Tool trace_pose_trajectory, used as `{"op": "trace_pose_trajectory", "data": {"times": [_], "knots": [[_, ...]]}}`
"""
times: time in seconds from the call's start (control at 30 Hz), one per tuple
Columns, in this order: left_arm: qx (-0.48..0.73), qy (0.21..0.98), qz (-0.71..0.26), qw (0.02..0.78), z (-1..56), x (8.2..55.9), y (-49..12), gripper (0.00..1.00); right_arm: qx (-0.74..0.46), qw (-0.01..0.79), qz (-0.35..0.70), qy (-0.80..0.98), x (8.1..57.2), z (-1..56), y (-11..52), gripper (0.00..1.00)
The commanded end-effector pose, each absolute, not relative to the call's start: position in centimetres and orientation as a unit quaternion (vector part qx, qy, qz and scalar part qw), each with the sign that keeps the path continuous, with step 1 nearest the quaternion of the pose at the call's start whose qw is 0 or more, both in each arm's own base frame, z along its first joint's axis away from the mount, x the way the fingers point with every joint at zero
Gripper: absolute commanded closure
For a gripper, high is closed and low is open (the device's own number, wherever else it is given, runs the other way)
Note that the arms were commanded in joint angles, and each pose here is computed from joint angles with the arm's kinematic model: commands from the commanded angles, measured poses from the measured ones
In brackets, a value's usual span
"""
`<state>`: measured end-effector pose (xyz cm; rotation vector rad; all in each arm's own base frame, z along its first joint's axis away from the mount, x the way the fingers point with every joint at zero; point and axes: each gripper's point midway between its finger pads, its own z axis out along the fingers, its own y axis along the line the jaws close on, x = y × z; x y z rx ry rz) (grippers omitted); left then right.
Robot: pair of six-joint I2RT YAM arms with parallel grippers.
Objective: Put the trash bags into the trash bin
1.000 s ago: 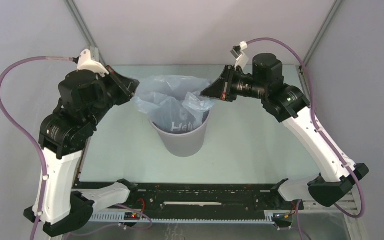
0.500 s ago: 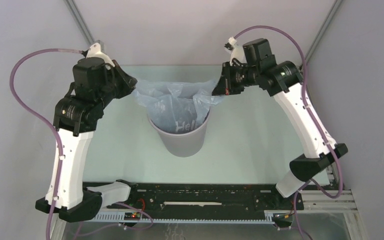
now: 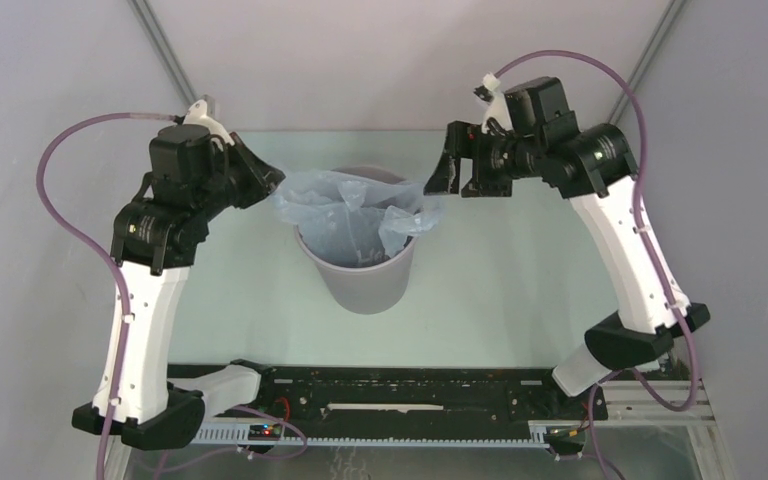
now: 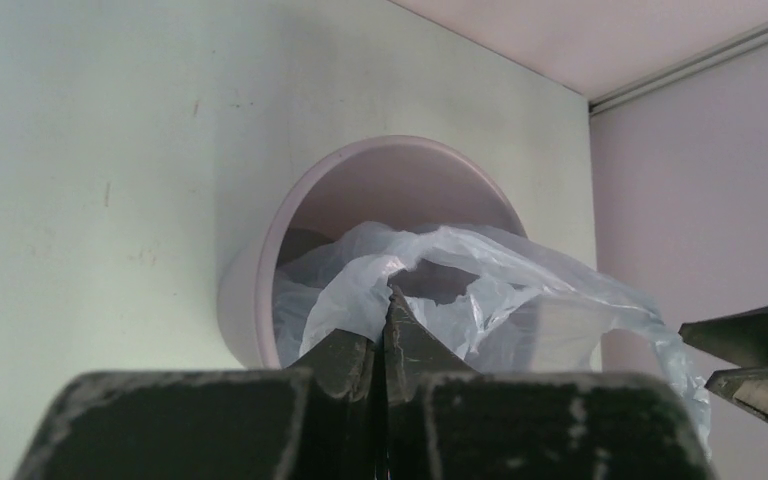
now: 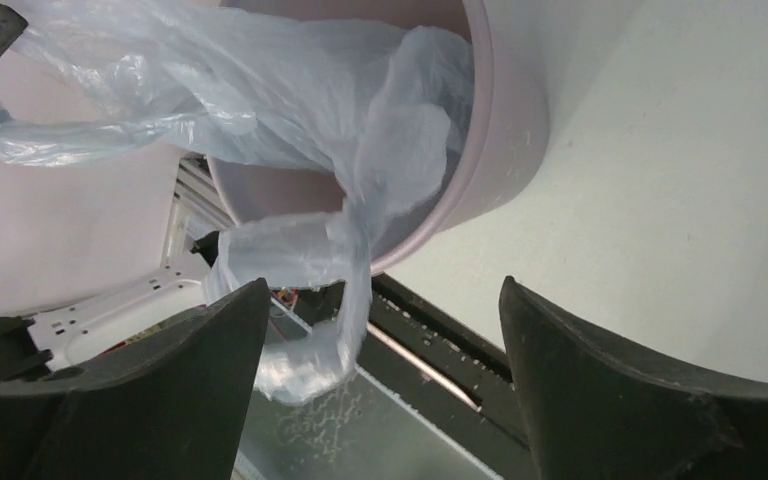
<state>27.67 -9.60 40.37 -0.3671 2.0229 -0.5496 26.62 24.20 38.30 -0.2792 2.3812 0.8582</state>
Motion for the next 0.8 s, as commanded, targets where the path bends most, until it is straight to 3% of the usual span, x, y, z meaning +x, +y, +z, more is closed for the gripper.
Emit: {"op": "trace_pose_trajectory", "data": {"times": [0.0,0.2,0.37,0.77], "knots": [[-0.149,0.811,-0.270,0.498,42.2,27.2,-10.5,0.94,0.012,0.308,0.339,0.889,25.2,40.1,23.6,0.04],[-0.148,0.811,-0.281,0.491,41.9,27.2,-11.0,0.95,0.119,0.328,0.340,0.873,23.1,39.2,24.3,0.08],[-0.149,0.814,-0.281,0.485,41.3,27.1,-11.0,0.95,0.150,0.384,0.418,0.809,23.1,41.5,25.3,0.15],[-0.150,0.819,-0.281,0.478,40.6,27.0,-11.1,0.94,0.035,0.372,0.357,0.856,22.4,36.8,31.0,0.01]]}}
